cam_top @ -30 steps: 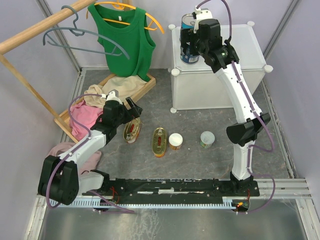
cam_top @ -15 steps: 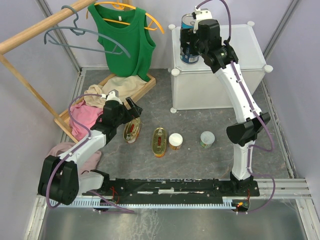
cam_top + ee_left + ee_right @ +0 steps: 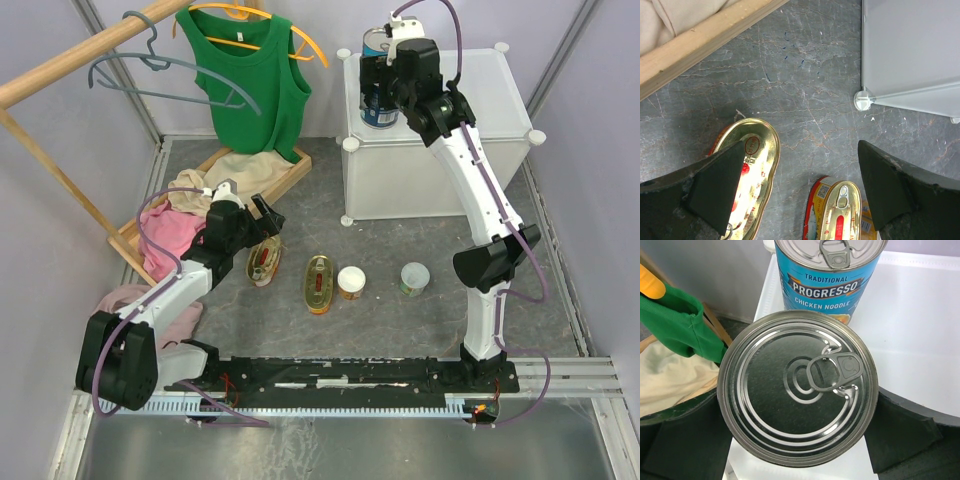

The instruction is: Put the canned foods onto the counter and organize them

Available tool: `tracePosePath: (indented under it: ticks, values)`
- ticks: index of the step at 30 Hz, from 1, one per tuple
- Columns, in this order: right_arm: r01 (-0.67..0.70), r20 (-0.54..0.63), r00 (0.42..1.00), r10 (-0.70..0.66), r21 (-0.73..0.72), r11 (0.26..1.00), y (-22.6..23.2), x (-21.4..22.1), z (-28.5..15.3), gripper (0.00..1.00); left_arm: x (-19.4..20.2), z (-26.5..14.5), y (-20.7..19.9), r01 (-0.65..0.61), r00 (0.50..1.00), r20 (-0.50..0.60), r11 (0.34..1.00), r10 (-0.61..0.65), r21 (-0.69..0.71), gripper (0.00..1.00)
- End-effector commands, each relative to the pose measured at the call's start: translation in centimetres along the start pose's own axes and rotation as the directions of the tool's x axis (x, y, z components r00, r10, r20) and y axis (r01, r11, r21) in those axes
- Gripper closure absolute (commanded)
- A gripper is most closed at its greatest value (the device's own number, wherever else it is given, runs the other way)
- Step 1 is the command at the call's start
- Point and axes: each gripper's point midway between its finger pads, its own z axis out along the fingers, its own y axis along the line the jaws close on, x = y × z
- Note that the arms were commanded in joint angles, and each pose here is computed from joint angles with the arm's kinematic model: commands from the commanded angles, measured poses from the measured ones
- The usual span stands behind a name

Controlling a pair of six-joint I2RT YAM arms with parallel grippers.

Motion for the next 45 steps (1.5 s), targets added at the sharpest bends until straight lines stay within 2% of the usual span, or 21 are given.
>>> tracePosePath:
  ticks: [1,45]
  values:
    - [-0.03,0.117,0.993,0.03,-0.002,1.0,-0.5,-4.0,-2.1,0.01,-2.6,-0.6,-2.3,0.036,0.997,0.07,0.996,-0.041,0.077,0.0]
    - [-0.049,0.196,0.979,0.049,-0.005,0.999,-0.9,-7.2,-5.0,0.01,-2.3,-2.5,-2.0,0.042,0.995,0.085,0.995,-0.05,0.087,0.01]
